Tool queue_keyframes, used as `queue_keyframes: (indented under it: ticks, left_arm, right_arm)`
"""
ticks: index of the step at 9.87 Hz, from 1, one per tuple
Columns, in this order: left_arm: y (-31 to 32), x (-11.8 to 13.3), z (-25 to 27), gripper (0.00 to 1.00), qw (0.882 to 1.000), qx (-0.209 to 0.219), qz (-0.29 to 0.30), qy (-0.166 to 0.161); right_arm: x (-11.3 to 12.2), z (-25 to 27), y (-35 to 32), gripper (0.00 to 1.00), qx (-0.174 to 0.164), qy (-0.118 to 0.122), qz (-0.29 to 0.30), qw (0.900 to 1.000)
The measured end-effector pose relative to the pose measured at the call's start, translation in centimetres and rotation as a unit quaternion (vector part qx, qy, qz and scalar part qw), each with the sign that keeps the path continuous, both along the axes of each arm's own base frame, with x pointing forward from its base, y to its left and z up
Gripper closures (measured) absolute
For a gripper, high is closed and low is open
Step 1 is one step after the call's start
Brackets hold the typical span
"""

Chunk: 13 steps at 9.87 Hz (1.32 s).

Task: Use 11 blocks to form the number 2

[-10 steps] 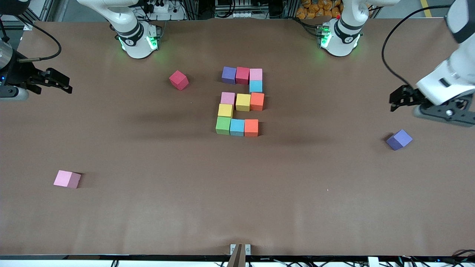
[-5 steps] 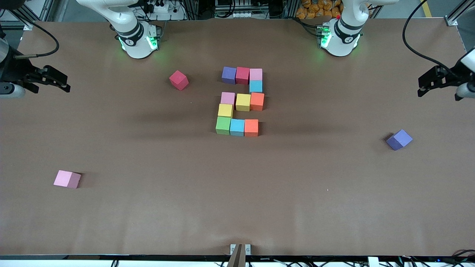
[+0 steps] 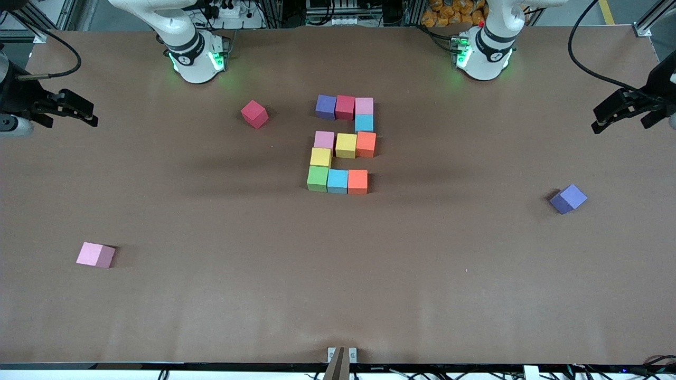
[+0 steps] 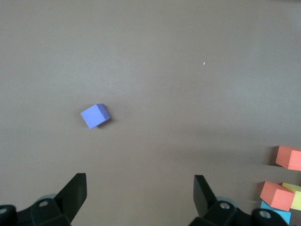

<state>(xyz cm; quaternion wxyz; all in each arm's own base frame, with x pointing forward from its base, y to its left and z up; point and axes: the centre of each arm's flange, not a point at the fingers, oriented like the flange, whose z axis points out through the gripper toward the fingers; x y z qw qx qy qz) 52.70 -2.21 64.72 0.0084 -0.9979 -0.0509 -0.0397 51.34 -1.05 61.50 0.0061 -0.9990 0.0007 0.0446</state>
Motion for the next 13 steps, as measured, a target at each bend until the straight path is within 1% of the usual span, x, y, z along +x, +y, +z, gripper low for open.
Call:
queue_keyframes:
  ticks: [3, 7, 13]
  left_arm:
    - [-2.5, 0.1, 0.2, 0.00, 1.000, -0.001, -0.021, -0.010]
    - [-5.7, 0.4, -0.5, 0.00, 0.999, 0.005, -0.047, -0.014]
    - [-5.0, 0.8, -0.9, 0.00, 0.999, 0.008, -0.039, -0.012]
  right_arm:
    - [0.0, 0.0, -0.1, 0.00, -0.002, 0.002, -0.002, 1.000]
    - [0.0, 0.0, -0.1, 0.00, -0.002, 0.002, -0.004, 1.000]
    - [-0.1, 0.1, -0.1, 0.00, -0.002, 0.004, -0.004, 1.000]
